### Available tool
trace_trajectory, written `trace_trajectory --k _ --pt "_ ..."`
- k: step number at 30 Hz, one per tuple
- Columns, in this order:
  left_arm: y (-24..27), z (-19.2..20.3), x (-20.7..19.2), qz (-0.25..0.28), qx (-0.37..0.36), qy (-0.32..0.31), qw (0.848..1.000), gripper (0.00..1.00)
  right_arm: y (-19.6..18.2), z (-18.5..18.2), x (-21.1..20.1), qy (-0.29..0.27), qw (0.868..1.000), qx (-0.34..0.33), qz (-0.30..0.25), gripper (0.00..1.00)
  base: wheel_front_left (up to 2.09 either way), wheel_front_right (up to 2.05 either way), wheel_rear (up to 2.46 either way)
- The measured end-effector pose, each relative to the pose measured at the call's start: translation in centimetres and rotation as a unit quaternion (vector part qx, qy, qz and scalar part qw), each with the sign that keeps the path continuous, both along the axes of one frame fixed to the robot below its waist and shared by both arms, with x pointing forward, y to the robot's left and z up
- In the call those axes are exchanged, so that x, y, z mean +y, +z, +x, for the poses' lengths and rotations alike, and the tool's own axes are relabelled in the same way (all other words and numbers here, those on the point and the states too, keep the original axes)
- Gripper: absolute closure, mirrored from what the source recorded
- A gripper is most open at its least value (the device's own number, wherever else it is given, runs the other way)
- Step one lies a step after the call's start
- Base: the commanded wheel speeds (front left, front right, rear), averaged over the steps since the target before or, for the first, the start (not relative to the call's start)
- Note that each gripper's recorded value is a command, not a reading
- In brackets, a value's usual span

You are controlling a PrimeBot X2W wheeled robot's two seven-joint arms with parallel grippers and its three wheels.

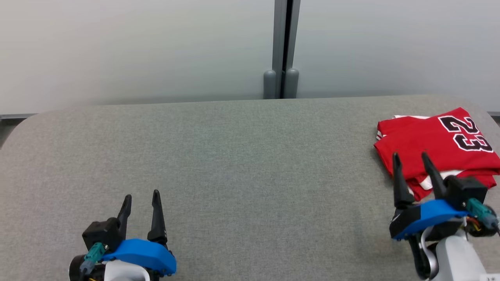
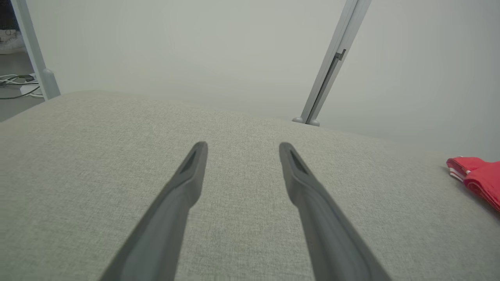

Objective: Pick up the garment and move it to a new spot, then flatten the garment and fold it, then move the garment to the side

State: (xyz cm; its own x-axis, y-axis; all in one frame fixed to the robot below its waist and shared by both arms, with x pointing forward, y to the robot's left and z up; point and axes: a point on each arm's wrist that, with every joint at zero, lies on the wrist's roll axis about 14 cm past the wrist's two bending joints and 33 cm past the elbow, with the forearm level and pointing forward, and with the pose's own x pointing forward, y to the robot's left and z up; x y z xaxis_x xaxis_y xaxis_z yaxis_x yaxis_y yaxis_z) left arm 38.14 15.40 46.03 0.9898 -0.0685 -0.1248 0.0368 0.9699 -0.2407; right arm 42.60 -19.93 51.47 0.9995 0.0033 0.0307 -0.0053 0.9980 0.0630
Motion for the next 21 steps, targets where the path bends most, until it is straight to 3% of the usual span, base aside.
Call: trace_trajectory --k 10,21 --pt "-0.6 -1.6 0.4 -0.005 0.007 0.011 1.0 0.0 -2.4 -2.3 3.3 0.039 0.997 0.023 0.069 0.0 0.0 0.0 0.0" --pt "-1.1 -2.0 1.0 0.001 0.015 0.017 1.0 0.0 -4.1 -2.6 4.6 0.055 0.995 0.044 0.072 0.0 0.0 0.0 0.0"
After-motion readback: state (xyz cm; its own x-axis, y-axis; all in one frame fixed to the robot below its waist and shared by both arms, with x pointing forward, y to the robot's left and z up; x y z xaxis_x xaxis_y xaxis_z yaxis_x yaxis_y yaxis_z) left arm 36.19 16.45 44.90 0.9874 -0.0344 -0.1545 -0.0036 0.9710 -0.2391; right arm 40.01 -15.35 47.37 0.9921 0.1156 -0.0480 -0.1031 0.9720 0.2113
